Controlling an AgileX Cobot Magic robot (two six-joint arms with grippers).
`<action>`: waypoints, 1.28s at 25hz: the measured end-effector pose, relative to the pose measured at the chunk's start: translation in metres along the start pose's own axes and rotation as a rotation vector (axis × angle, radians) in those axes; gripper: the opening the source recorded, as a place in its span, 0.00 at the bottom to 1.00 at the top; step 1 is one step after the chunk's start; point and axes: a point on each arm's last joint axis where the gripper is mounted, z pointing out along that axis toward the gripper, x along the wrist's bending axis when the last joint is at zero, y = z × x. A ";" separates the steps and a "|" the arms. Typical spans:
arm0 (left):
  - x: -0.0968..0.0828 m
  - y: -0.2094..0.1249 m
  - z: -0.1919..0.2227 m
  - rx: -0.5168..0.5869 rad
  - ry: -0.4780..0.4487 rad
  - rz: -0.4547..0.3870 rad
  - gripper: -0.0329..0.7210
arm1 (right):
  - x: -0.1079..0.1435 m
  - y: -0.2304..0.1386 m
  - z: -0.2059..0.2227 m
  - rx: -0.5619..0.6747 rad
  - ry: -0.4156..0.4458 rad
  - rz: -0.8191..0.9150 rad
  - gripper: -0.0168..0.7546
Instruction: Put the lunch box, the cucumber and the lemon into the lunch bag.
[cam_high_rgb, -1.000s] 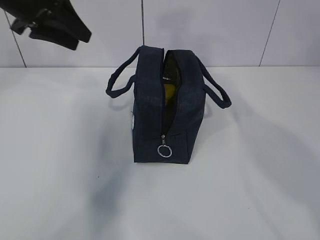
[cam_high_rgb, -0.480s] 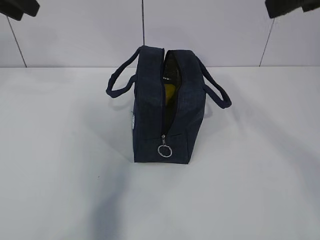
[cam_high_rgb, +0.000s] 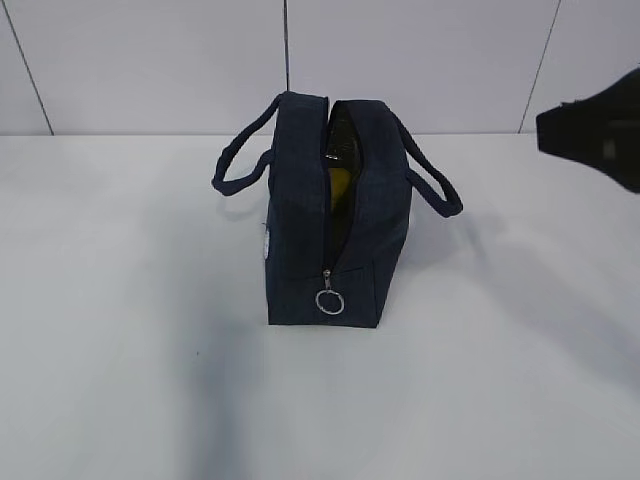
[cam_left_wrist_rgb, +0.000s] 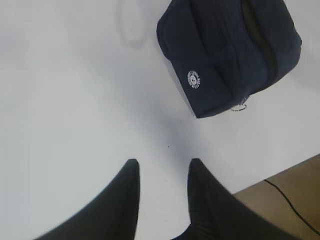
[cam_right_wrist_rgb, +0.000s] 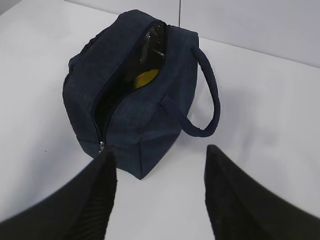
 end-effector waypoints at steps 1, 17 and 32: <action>-0.001 -0.006 -0.003 0.002 0.002 0.001 0.36 | 0.000 -0.006 0.003 -0.005 0.002 -0.003 0.59; 0.002 -0.064 -0.006 0.084 0.061 0.004 0.35 | 0.002 -0.058 0.031 -0.112 0.037 0.004 0.48; 0.006 -0.084 0.010 0.119 0.063 0.012 0.39 | 0.008 -0.103 0.084 -0.221 0.101 -0.029 0.48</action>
